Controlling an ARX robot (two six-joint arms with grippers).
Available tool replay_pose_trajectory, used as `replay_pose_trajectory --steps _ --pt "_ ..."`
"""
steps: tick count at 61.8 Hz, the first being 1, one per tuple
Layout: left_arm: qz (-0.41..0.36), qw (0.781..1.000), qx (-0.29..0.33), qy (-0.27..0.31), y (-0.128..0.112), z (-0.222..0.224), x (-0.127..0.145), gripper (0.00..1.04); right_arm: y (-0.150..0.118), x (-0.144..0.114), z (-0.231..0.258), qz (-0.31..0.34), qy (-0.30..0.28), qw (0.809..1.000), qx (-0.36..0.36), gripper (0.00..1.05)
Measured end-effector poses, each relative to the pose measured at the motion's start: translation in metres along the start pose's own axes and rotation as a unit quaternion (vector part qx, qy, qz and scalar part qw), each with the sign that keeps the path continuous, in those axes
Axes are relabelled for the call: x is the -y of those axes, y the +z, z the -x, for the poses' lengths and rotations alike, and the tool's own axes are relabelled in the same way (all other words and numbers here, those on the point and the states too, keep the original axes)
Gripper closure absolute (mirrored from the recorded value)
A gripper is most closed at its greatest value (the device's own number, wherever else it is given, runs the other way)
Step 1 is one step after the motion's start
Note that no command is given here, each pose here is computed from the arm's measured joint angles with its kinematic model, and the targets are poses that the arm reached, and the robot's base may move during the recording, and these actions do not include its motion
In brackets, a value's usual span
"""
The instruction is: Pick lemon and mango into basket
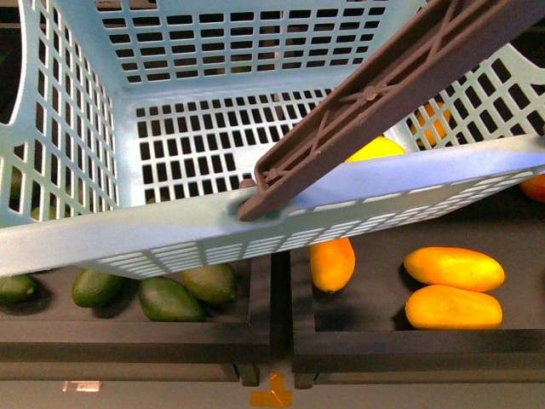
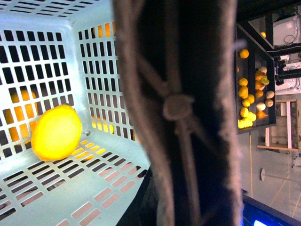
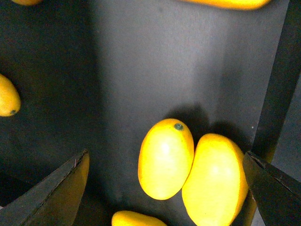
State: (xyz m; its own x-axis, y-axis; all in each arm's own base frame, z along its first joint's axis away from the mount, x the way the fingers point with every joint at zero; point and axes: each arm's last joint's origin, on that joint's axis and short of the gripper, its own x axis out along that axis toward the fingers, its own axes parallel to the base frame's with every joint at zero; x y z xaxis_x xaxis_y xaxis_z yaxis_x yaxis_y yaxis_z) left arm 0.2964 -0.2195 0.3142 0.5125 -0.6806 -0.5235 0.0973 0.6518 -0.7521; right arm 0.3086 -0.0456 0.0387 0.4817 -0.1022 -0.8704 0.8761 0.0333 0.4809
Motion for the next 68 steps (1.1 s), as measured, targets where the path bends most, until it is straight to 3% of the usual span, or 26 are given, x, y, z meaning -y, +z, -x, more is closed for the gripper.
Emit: replay_pose_trajectory --steps 24,68 --pt "0.000 1.000 0.001 0.001 0.000 0.000 0.000 1.00 -0.022 -0.009 -0.025 -0.007 -0.006 1.000 -0.025 0.09" --pt "0.000 1.000 0.000 0.000 0.000 0.000 0.000 1.00 -0.037 -0.017 -0.051 -0.012 -0.021 0.999 -0.040 0.09"
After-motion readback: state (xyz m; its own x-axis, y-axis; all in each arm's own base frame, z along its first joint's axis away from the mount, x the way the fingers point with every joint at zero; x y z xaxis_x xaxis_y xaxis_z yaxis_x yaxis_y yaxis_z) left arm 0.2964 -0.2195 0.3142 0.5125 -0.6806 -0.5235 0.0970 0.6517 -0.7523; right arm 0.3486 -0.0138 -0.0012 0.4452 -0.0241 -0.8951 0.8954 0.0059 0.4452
